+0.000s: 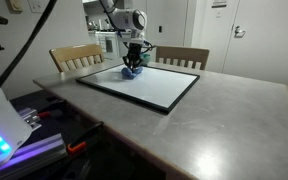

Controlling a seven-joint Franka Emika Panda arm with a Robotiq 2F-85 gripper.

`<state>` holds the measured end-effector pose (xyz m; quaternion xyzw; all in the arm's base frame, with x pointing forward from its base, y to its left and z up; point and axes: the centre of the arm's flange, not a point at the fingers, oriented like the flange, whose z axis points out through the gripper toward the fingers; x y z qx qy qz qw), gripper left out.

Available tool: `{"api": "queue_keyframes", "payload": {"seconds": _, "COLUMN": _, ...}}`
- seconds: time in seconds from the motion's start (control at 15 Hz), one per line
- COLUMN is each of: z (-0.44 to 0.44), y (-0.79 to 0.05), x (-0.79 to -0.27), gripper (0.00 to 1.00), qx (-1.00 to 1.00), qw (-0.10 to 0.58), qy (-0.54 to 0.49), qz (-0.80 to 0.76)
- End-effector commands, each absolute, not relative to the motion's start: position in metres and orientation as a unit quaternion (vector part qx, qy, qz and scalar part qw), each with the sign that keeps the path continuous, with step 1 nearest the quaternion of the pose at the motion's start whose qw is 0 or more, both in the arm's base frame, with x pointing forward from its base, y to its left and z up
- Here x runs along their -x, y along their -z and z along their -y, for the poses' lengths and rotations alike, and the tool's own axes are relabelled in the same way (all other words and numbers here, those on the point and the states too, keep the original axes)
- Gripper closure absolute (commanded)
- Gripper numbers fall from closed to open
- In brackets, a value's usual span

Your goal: Use the blue towel to erase the drawing on the board

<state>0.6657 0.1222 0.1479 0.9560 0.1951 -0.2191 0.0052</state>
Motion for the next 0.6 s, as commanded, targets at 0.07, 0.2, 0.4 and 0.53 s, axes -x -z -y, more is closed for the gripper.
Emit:
{"api": "queue_keyframes", "payload": {"seconds": 0.07, "z": -0.146, "y": -0.151, "x": -0.648, "gripper": 0.96, "qx": -0.943, "qw": -0.046, "qy": 0.223, "qz": -0.244}}
{"api": "queue_keyframes", "payload": {"seconds": 0.2, "z": -0.148, "y": -0.149, "x": -0.648, "gripper": 0.96, "qx": -0.938, "qw": -0.058, "qy": 0.223, "qz": -0.26}}
{"api": "queue_keyframes", "payload": {"seconds": 0.4, "z": -0.132, "y": -0.138, "x": -0.651, "gripper": 0.96, "qx": -0.938, "qw": -0.038, "qy": 0.218, "qz": -0.266}}
{"api": "queue_keyframes", "payload": {"seconds": 0.53, "z": -0.108, "y": -0.13, "x": -0.656, "gripper": 0.96, "qx": -0.945, "qw": -0.019, "qy": 0.218, "qz": -0.244}}
